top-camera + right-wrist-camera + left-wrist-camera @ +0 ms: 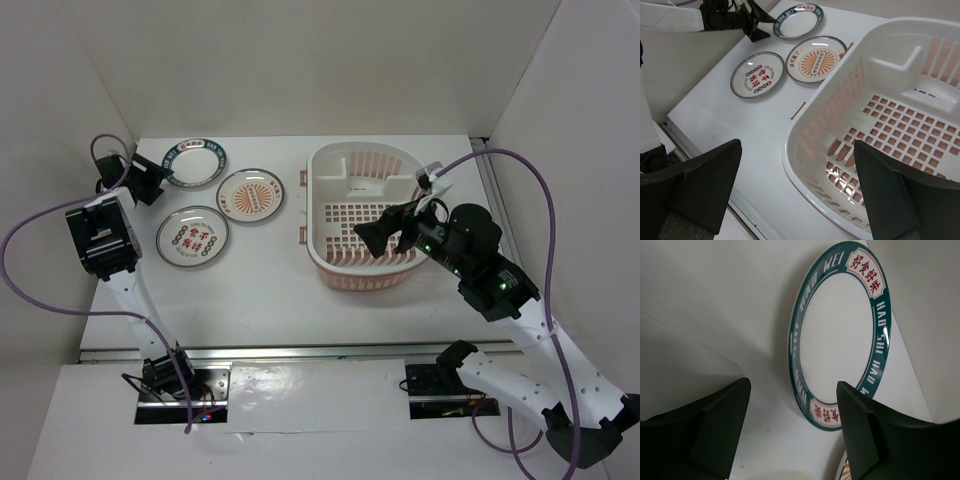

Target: Load the plates into the dish rack

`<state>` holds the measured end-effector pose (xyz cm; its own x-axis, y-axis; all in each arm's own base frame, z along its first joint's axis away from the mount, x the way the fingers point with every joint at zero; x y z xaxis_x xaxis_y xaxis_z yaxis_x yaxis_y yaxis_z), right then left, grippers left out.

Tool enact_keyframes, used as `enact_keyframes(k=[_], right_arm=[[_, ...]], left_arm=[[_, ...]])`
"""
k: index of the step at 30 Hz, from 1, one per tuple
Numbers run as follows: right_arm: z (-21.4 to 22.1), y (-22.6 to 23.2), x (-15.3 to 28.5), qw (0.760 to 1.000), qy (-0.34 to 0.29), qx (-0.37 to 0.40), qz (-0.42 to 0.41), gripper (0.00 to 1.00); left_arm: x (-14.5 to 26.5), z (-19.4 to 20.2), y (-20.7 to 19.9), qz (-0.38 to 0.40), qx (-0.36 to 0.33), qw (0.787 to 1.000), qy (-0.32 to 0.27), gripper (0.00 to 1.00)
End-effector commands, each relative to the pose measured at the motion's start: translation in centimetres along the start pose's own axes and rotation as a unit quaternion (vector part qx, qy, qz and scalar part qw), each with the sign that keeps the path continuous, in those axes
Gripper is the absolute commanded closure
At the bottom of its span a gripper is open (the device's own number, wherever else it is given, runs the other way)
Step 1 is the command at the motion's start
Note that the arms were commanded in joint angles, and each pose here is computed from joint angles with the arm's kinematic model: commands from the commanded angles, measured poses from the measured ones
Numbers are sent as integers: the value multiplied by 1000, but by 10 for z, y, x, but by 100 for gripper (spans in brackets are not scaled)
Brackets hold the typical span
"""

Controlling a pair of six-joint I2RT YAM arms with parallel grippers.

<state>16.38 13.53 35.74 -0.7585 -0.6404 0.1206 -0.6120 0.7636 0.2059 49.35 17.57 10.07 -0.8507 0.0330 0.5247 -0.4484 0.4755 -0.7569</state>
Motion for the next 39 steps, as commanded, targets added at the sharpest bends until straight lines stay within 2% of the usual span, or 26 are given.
enact_keyframes(k=[1,5,7,10,12,13,14,17,18,19,22,25,26,27,31,32,35,36,39], right_arm=[[-7,0,-8,1000,-24,13,-12,0],[-3,-1,-10,1000,-19,12,-6,0],[-1,-2,-13,1000,-14,11,-5,0],[-1,-2,-13,1000,-14,11,-5,0],[-1,-2,-13,1000,-14,11,-5,0],[-1,-2,-13,1000,-14,11,-5,0],[-1,-2,-13,1000,-14,11,-5,0],[1,-2,-11,1000,-14,7,-5,0],[-1,0,-11,1000,-17,3,-12,0],[3,-1,-12,1000,-12,2,-11,0],[7,-2,-13,1000,-8,2,-10,0],[10,-5,-17,1000,-6,1,2,0],[15,-8,-21,1000,2,0,11,0],[13,-8,-21,1000,-5,1,16,0],[27,-13,-40,1000,7,0,18,0],[28,-14,-43,1000,9,0,19,0],[33,-16,-52,1000,12,-1,24,0],[34,-17,-55,1000,12,-1,24,0],[34,-26,-63,999,13,1,39,0]], left_arm=[[-22,2,-15,20,-7,1000,-6,18],[-34,8,-17,14,2,1000,1,30],[-39,12,-18,12,4,1000,1,31],[-47,21,-12,2,10,1000,8,39],[-47,21,-12,2,10,1000,8,53],[-49,22,-8,-4,17,1000,7,68],[-51,26,-3,-13,21,1000,14,74],[-58,27,2,-18,28,999,18,80],[-60,25,-1,-14,28,999,21,93],[-61,26,1,-21,37,999,27,99],[-63,29,0,-6,51,998,40,100],[-49,32,-5,46,56,997,42,100],[-40,27,-13,86,49,995,35,100],[-24,32,-19,94,62,993,36,100],[13,36,-38,124,44,991,21,100],[36,27,-61,146,26,989,4,100],[69,27,-79,166,-5,986,-14,100],[93,21,-98,180,-20,983,-34,100],[120,17,-111,162,-38,984,-65,100]])
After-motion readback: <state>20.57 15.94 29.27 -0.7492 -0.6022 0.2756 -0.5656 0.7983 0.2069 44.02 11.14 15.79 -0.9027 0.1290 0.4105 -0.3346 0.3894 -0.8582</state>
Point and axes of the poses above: each gripper's point midway between its finger pads, its own x axis back along the fingers, its own y axis along the line the jaws close on, z = x × y, the point moved 9 cm from there along x, back along the fingers, and after that the axes turned 4 degrees about x, right-handed, at the moved point
